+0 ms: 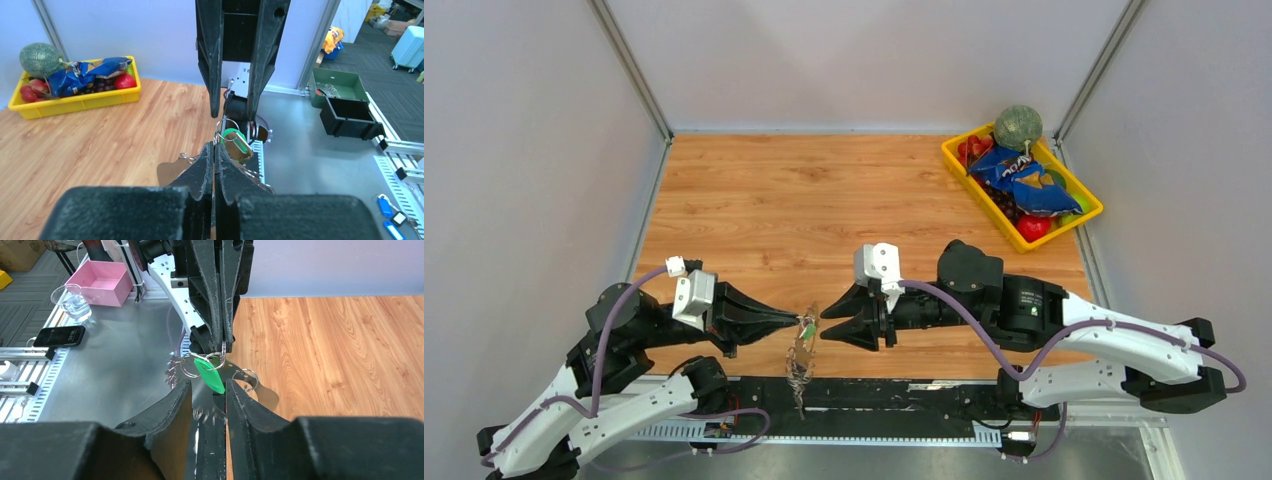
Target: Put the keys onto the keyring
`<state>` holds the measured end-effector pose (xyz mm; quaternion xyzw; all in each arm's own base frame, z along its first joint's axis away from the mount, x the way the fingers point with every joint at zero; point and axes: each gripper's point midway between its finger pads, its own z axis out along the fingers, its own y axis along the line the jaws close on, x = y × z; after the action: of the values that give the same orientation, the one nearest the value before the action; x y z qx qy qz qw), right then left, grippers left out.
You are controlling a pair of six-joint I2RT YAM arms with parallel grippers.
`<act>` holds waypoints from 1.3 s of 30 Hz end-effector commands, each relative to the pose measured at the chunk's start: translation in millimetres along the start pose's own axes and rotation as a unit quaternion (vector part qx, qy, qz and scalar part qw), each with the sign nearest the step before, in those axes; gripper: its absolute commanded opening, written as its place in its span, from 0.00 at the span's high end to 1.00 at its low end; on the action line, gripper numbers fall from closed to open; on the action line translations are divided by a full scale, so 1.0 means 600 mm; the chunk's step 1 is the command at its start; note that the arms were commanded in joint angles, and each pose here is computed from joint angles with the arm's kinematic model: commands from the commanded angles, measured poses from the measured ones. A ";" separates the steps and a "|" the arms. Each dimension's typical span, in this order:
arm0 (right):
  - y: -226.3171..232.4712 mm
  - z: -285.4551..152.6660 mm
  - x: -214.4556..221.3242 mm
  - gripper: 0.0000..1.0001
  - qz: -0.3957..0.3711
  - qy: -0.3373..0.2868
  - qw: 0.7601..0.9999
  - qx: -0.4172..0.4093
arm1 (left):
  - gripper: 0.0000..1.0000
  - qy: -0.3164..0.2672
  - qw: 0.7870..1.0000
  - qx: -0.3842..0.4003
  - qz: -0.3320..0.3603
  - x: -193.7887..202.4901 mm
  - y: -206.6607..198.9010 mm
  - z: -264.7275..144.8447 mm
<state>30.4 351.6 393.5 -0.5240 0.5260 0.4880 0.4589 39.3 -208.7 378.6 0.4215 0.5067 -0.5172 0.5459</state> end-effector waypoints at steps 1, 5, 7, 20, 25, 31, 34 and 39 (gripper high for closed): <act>0.010 0.005 -0.055 0.66 0.013 -0.050 0.999 -0.007 | 1.00 -0.043 0.999 0.014 0.010 -0.041 -0.011 0.002; 0.017 0.011 -0.065 0.69 0.025 -0.059 0.998 -0.016 | 1.00 -0.042 0.999 0.009 0.013 -0.038 -0.008 0.001; 0.015 0.013 -0.070 0.72 0.034 -0.064 0.997 -0.010 | 1.00 -0.040 0.999 0.007 0.013 -0.036 -0.006 0.000; -0.003 0.031 -0.072 0.79 0.064 -0.060 0.996 0.022 | 1.00 -0.046 0.999 0.002 0.021 -0.037 -0.007 -0.007; -0.011 0.037 -0.062 0.82 0.068 -0.049 0.996 0.035 | 1.00 -0.051 0.998 -0.004 0.024 -0.041 -0.007 -0.015; -0.021 0.045 -0.048 0.84 0.068 -0.033 0.995 0.060 | 1.00 -0.055 0.998 -0.006 0.026 -0.046 -0.008 -0.018; -0.026 0.045 -0.046 0.88 0.067 -0.030 0.995 0.074 | 1.00 -0.055 0.998 -0.005 0.025 -0.045 -0.008 -0.017; -0.039 0.041 -0.045 0.97 0.061 -0.029 0.992 0.104 | 1.00 -0.054 0.998 -0.006 0.025 -0.044 -0.007 -0.017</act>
<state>40.5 383.7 398.6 -0.4559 0.5844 0.4876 0.4614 39.5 -199.5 385.4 0.4047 0.4996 -0.5152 0.5667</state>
